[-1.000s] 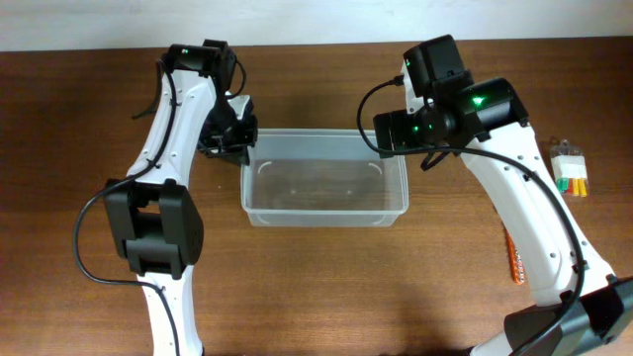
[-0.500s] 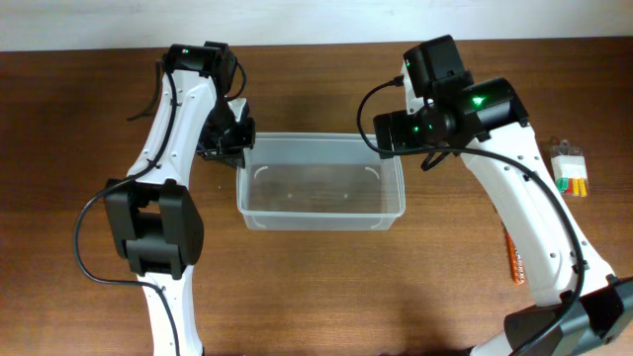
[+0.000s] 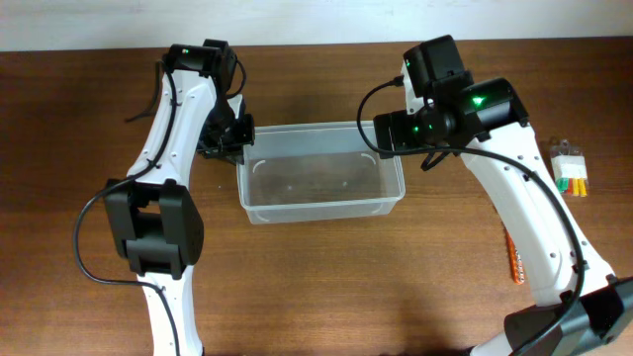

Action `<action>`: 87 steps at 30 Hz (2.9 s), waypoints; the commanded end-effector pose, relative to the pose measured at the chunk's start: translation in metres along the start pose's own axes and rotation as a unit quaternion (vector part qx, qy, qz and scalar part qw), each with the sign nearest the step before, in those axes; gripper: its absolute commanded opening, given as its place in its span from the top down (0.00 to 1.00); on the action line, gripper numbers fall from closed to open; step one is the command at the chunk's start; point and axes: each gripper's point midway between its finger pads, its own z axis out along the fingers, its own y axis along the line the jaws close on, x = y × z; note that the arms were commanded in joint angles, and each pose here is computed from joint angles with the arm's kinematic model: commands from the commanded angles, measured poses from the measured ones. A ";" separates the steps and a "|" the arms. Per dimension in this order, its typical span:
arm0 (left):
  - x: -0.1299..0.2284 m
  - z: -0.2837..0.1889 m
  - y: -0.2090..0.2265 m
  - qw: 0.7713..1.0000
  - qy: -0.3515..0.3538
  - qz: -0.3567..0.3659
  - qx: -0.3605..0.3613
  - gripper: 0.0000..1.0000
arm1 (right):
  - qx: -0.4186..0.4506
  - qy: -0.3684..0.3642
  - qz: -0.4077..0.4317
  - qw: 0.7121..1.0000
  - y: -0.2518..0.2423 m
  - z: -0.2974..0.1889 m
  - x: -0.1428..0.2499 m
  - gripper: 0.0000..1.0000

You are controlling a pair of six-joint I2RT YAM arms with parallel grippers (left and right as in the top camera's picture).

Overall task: Pack container
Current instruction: 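Slide the clear container rightward toward table center with left gripper, then open the left gripper and lift it away from the container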

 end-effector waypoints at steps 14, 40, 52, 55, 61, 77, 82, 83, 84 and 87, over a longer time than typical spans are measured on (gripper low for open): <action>0.008 -0.017 0.014 0.999 -0.007 0.042 -0.029 0.98 | 0.011 -0.004 0.002 1.000 -0.005 -0.001 -0.003 0.01; 0.010 -0.017 0.004 0.997 -0.001 0.073 -0.001 0.65 | 0.010 -0.004 0.002 1.000 -0.005 -0.001 -0.003 0.01; -0.001 -0.018 0.007 0.998 -0.025 0.064 -0.006 0.64 | -0.017 0.010 0.004 1.000 0.005 -0.001 0.003 0.01; -0.012 -0.024 0.012 0.997 -0.049 0.058 0.000 0.64 | -0.018 0.013 0.004 1.000 0.005 -0.001 0.005 0.01; -0.032 -0.065 0.020 0.989 -0.130 0.067 0.029 0.63 | -0.018 0.013 0.008 1.000 0.005 -0.001 0.005 0.01; -0.010 -0.156 0.083 0.973 -0.227 -0.002 0.029 0.01 | -0.021 0.125 0.076 0.989 0.013 0.063 0.047 0.14; 0.003 -0.151 0.101 0.979 -0.202 -0.027 0.028 0.01 | -0.011 0.154 0.115 0.981 0.015 0.083 0.054 0.21; 0.004 -0.151 0.103 0.979 -0.201 -0.030 0.028 0.01 | -0.010 0.158 0.118 0.980 0.015 0.087 0.056 0.21; 0.005 -0.151 0.105 0.979 -0.199 -0.033 0.028 0.01 | -0.008 0.162 0.121 0.979 0.015 0.090 0.057 0.21; 0.006 -0.151 0.109 0.979 -0.198 -0.038 0.028 0.01 | -0.006 0.168 0.121 0.978 0.015 0.099 0.058 0.21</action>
